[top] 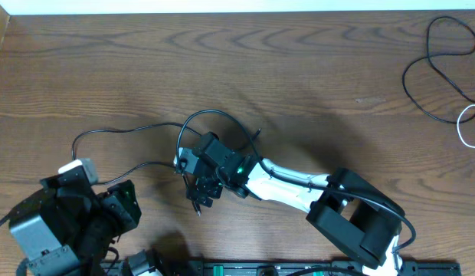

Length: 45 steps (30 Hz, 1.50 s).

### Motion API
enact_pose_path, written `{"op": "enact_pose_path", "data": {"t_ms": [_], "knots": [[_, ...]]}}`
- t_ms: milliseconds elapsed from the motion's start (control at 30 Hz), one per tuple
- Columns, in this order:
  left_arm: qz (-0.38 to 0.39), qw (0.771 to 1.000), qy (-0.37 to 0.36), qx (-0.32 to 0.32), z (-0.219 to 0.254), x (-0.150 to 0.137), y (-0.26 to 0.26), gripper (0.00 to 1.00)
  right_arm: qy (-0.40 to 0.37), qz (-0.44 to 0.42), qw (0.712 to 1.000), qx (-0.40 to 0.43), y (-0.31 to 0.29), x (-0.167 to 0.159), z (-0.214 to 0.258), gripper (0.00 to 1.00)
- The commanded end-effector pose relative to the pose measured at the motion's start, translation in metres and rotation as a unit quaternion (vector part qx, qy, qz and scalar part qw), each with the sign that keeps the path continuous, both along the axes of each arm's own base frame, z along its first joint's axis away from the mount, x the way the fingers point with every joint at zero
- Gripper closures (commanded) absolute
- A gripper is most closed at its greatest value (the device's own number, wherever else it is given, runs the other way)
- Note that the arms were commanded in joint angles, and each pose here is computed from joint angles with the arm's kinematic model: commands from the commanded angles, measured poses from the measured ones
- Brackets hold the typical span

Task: Untangle cables
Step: 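Grasp the black cable near the left gripper with the right gripper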

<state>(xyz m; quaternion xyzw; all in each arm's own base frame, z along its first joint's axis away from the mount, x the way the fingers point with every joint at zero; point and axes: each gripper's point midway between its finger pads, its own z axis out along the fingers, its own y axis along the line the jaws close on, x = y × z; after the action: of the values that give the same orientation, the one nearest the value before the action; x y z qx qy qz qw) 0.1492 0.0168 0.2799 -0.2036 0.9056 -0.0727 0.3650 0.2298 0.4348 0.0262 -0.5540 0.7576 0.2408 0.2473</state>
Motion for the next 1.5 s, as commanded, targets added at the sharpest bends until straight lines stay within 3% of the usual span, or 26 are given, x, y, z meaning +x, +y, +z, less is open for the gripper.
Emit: {"op": "enact_pose_path", "data": {"t_ms": [0,267,567,1133,1467], "knots": [[0.006,1.000,0.012,0.008,-0.002,-0.006,0.002,0.48,0.010,-0.004,1.000,0.001,0.002,-0.004,-0.005,0.01],[0.006,1.000,0.021,0.004,-0.005,-0.009,0.001,0.48,0.022,-0.033,0.999,0.016,0.010,0.002,-0.018,0.01],[0.005,1.000,0.024,0.002,-0.006,-0.010,0.000,0.48,0.001,-0.174,0.984,-0.026,-0.008,0.036,-0.053,0.01],[0.004,1.000,0.024,0.001,-0.006,-0.010,-0.001,0.48,-0.112,-0.261,0.958,-0.033,-0.019,0.086,-0.013,0.01],[-0.005,1.000,0.024,0.001,-0.006,-0.010,-0.003,0.48,-0.144,-0.248,0.956,-0.066,-0.038,0.103,-0.009,0.01]]}}
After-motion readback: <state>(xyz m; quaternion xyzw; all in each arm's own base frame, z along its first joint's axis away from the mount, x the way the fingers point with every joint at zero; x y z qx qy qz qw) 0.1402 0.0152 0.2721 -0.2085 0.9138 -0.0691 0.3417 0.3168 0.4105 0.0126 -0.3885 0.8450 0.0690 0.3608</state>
